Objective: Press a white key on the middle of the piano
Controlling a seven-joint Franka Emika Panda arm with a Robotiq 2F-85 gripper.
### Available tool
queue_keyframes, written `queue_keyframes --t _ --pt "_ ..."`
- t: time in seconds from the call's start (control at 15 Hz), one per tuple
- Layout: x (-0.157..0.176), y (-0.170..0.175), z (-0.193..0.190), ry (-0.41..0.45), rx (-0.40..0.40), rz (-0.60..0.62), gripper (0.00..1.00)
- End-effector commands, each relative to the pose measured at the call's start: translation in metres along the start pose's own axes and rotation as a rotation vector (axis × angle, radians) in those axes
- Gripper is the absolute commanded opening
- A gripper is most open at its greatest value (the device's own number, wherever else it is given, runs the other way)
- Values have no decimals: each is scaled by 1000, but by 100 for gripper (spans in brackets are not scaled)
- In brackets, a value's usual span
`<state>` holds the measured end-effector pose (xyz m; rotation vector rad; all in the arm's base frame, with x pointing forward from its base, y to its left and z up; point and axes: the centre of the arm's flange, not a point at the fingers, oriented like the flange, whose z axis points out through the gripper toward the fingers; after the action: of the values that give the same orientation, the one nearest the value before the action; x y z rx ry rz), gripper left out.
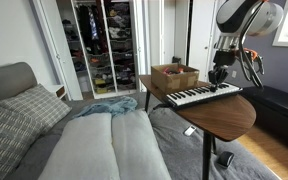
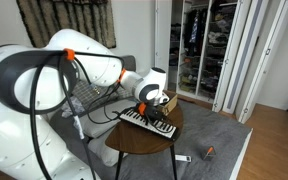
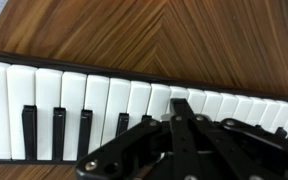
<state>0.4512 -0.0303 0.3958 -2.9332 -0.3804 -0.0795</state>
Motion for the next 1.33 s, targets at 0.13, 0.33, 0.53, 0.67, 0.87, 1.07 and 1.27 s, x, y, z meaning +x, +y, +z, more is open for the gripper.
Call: queue_keyframes --t 0.13,0.33,0.53,0.67,0.87,1.07,1.27 --pt "8 0 7 -9 23 -8 0" --pt "8 0 10 -16 25 -6 0" --pt "9 0 12 -21 26 -5 0" --pt "9 1 13 -24 25 -3 0" --pt "8 1 13 -23 24 -3 0" --pt "9 -1 14 -28 17 5 0" --pt "10 -4 15 -22 2 36 0"
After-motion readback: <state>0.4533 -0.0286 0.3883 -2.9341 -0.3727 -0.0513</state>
